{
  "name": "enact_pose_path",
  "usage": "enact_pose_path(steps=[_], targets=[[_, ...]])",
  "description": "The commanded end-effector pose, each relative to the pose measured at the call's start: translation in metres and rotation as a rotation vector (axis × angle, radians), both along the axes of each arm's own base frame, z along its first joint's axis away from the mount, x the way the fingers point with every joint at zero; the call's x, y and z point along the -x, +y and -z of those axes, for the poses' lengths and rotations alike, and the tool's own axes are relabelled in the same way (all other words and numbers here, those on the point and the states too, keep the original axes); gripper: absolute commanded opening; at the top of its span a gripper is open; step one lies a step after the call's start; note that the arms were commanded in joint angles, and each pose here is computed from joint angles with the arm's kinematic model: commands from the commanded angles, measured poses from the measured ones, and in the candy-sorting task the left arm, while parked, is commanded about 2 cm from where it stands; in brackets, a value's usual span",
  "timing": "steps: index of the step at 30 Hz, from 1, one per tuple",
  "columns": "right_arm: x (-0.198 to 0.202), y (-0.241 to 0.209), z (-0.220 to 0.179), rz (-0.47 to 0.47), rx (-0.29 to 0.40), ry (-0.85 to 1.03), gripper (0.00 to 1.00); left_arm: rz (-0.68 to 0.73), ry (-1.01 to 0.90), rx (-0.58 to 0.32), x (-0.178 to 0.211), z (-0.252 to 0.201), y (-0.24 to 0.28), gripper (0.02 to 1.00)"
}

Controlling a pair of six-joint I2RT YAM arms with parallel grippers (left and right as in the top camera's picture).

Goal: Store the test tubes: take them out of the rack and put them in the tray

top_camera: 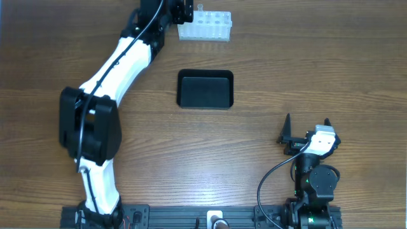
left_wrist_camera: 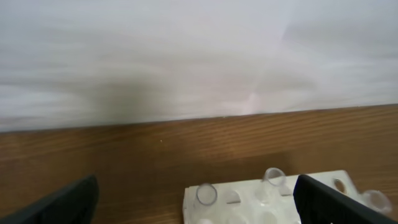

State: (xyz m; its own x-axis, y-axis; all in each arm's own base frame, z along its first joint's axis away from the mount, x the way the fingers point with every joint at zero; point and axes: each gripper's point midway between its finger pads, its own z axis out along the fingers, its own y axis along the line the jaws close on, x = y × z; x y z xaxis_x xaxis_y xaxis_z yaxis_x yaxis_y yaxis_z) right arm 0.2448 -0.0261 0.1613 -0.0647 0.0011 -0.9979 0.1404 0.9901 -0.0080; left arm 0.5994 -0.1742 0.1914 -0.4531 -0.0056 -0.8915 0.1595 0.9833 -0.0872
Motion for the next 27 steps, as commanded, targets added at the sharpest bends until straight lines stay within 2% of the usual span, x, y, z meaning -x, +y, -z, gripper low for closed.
enact_pose_path(steps=[1, 13, 18, 27], targets=[[0.000, -0.003, 0.001, 0.015, 0.005, -0.003, 0.991, -0.022, 0.000, 0.015, -0.017, 0.006, -0.005, 0.998], [0.000, -0.003, 0.001, 0.015, 0.005, -0.003, 0.991, -0.026, 0.072, 0.010, -0.020, 0.048, -0.023, 0.910], [0.000, -0.003, 0.001, 0.015, 0.005, -0.003, 0.991, -0.115, 0.112, 0.020, -0.017, 0.060, -0.014, 0.873], [0.000, -0.003, 0.001, 0.015, 0.005, -0.003, 0.991, -0.147, 0.107, 0.003, -0.019, 0.064, -0.008, 0.842]])
